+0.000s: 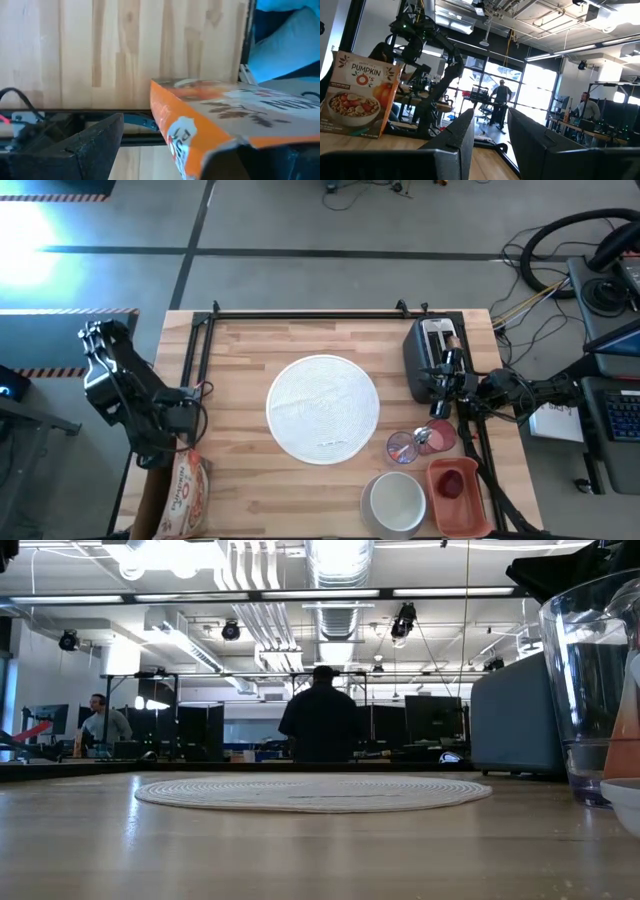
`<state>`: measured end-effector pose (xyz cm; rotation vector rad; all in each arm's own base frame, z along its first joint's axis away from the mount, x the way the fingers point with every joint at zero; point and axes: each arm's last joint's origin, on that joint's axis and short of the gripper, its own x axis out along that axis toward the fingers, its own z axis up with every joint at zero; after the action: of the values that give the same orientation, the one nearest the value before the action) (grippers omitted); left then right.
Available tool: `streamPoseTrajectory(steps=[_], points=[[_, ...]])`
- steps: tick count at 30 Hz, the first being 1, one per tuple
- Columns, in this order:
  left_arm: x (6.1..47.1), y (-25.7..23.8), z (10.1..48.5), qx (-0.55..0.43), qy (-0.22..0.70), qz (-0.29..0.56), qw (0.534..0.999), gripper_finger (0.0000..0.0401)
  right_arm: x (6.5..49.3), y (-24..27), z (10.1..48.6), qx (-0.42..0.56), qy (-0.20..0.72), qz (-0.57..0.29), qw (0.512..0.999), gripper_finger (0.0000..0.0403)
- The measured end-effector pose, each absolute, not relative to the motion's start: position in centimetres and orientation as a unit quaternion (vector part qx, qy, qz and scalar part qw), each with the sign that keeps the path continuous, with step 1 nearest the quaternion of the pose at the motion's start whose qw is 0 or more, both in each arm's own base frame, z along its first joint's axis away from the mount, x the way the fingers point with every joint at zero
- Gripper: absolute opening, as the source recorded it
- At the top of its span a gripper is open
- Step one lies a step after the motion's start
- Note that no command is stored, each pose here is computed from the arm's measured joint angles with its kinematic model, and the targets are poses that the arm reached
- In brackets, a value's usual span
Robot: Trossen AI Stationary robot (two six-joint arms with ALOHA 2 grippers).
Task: Arrange a breakfast setting
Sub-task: Move the cereal to the top left of the table
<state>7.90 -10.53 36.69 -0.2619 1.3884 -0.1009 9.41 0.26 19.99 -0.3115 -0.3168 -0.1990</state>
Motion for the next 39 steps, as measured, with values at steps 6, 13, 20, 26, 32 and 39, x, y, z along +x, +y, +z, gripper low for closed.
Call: streamPoseTrajectory(steps=[6,13,20,26,32,39], points=[[7.9,-10.8,35.7,-0.162,0.67,-0.011,0.724,0.0338,9.4,0.3,20.0,-0.154,-0.157,-0.099,0.97,0.0107],[7.9,-10.8,35.6,-0.183,0.668,0.015,0.721,0.0309,9.4,0.3,20.0,-0.154,-0.157,-0.099,0.97,0.0107],[8.0,-10.9,35.4,-0.177,0.663,0.022,0.727,0.028,9.4,0.3,20.0,-0.154,-0.157,-0.099,0.97,0.0107],[8.1,-10.9,35.4,-0.176,0.659,0.024,0.731,0.0276,9.4,0.3,20.0,-0.154,-0.157,-0.099,0.97,0.0107],[8.2,-11.1,35.6,-0.179,0.654,0.012,0.734,0.0276,9.4,0.3,20.0,-0.154,-0.157,-0.099,0.97,0.0107],[8.2,-11.0,35.6,-0.155,0.651,-0.005,0.743,0.0273,9.4,0.3,20.0,-0.154,-0.157,-0.099,0.97,0.0107]])
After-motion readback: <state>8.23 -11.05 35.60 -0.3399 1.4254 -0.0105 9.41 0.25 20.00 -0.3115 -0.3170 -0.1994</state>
